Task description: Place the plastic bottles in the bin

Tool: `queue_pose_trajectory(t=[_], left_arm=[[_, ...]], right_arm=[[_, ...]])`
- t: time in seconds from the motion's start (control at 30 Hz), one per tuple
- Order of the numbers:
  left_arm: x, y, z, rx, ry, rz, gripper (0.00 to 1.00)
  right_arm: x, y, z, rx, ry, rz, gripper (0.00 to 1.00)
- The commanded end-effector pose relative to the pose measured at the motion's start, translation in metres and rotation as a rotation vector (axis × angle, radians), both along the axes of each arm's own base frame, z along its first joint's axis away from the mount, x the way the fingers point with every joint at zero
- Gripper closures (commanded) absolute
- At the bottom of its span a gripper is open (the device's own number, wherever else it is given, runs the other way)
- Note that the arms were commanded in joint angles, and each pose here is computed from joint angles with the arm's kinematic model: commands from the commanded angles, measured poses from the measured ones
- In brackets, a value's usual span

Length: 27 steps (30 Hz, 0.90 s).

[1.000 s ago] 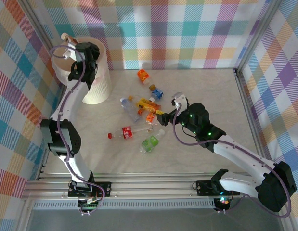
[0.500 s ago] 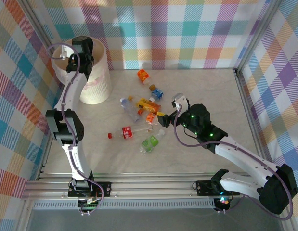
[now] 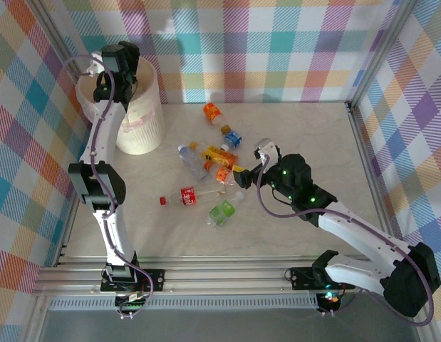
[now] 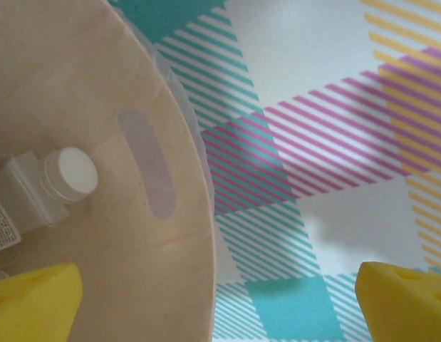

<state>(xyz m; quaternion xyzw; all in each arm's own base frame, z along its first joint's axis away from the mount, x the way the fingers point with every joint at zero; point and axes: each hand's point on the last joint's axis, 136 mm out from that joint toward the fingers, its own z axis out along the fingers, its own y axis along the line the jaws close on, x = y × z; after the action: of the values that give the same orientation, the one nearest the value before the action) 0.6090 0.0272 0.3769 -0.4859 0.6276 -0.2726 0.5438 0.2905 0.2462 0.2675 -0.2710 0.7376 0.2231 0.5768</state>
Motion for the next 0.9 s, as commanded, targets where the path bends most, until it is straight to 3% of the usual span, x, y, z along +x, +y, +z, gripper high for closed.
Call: queue_pose_trajectory(t=[0.0,0.33,0.53,0.8,0.87], left_arm=[[-0.02,-0.007,0.033,0.036,-0.042,-0.075,0.01],[-0.062,-0.041,0.065,0.16,-0.112,-0.238,0.0],[-0.098,-0.084,0.068,0.227,-0.128,-0.413,0.0],[-0.153,-0.156,0.021,0.359,-0.037,-0.632,0.0],[-0.172,-0.172,-0.007,0.389,0.045,-0.688,0.0]], right_arm=[[0.006,0.0,-0.003,0.008,-0.008,-0.031,0.0],[0.013,0.002,-0.006,0.049,0.019,-0.059,0.0],[0.023,0.002,-0.026,0.064,0.101,-0.12,0.0],[0.029,-0.012,-0.065,0.177,0.287,-0.274,0.0],[0.029,-0.019,-0.069,0.185,0.3,-0.313,0.0]])
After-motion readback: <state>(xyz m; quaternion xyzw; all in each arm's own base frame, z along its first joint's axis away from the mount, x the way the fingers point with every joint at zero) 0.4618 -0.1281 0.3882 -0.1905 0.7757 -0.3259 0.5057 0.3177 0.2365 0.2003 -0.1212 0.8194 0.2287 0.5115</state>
